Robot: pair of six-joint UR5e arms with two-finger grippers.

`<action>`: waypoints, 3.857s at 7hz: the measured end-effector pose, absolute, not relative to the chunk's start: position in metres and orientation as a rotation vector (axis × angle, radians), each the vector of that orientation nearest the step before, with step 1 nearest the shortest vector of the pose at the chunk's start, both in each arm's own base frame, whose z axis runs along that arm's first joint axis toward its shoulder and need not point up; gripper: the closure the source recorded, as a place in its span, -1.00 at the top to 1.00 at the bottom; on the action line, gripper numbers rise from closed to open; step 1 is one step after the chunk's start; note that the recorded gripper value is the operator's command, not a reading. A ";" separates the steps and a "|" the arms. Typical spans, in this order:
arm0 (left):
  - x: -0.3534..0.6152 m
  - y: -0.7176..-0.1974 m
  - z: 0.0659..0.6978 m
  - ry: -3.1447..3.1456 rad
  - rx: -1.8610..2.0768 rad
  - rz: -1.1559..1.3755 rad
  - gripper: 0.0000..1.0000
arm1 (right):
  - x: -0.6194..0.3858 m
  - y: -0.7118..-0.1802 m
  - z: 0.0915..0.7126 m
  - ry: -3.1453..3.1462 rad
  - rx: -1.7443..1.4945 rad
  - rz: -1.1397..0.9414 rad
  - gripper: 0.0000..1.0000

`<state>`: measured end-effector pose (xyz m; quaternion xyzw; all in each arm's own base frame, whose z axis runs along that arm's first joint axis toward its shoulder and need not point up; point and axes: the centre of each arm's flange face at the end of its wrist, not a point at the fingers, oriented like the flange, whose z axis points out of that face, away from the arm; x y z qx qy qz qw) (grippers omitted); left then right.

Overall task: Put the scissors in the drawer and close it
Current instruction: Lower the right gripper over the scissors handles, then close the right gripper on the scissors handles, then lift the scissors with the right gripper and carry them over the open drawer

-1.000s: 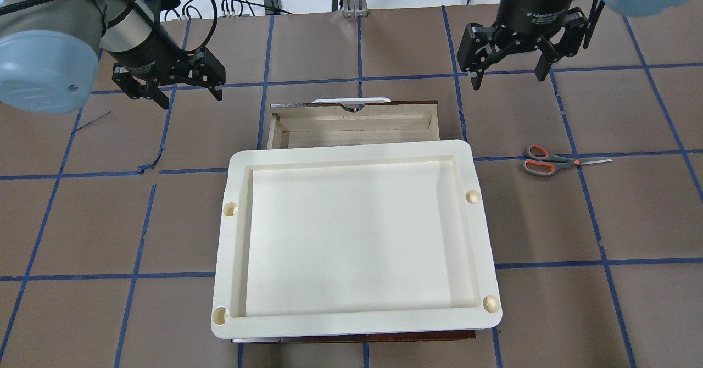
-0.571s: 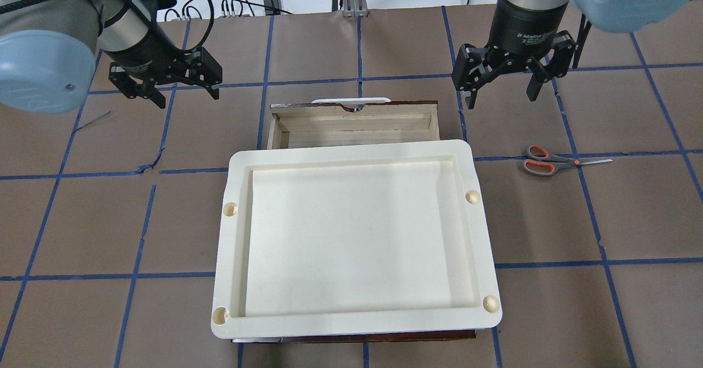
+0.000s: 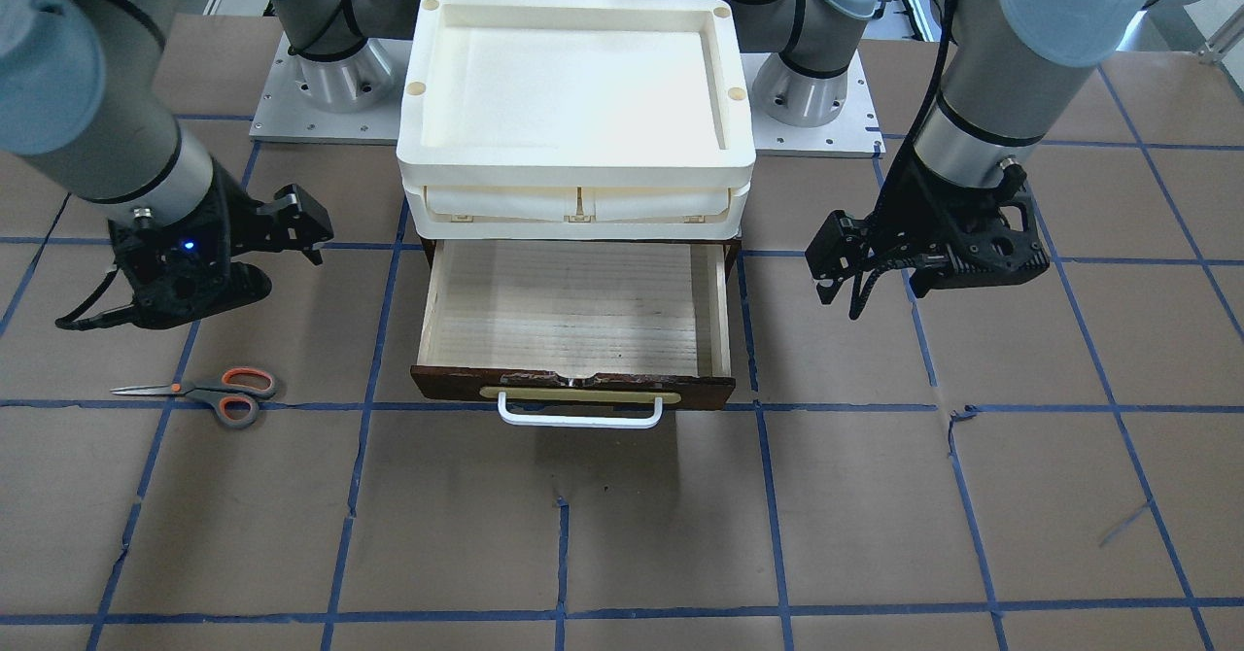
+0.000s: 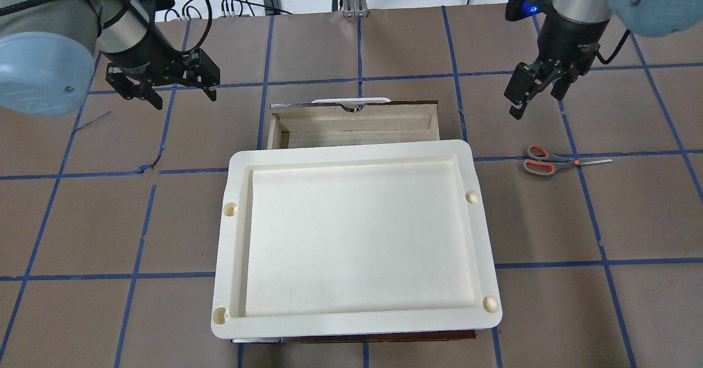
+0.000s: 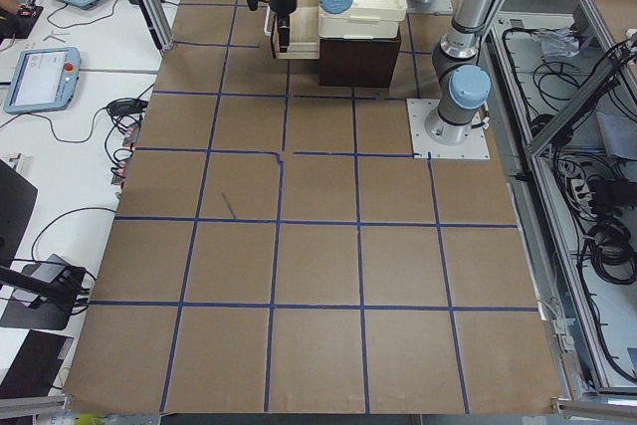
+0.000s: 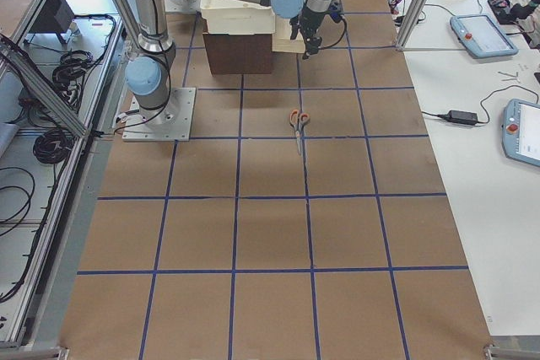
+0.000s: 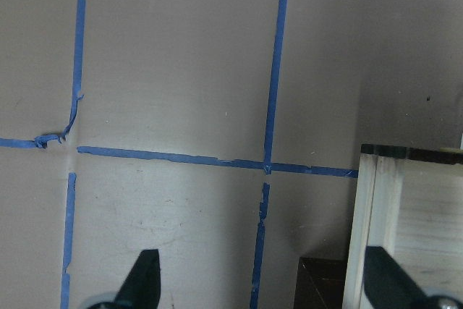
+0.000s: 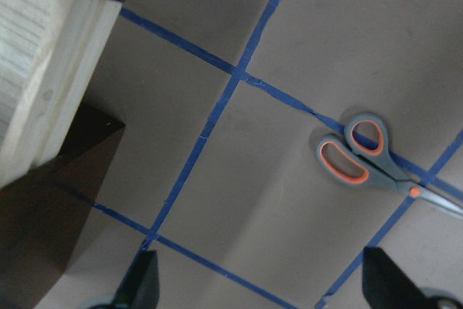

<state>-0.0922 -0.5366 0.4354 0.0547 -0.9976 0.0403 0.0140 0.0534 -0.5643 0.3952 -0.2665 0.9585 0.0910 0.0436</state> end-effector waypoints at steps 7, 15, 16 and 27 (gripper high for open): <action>-0.091 -0.538 0.431 -3.108 0.173 0.114 1.00 | -0.041 -0.564 0.261 2.568 -1.788 0.004 0.99; -0.092 -0.536 0.429 -3.107 0.181 0.074 1.00 | -0.074 -0.539 0.166 2.191 -2.308 -0.032 -0.49; -0.091 -0.537 0.430 -3.106 0.179 0.080 1.00 | -0.073 -0.539 0.169 2.187 -2.319 -0.041 -0.61; -0.090 -0.538 0.433 -3.108 0.178 0.045 1.00 | 0.117 -0.571 0.390 2.542 -1.954 -0.186 -0.80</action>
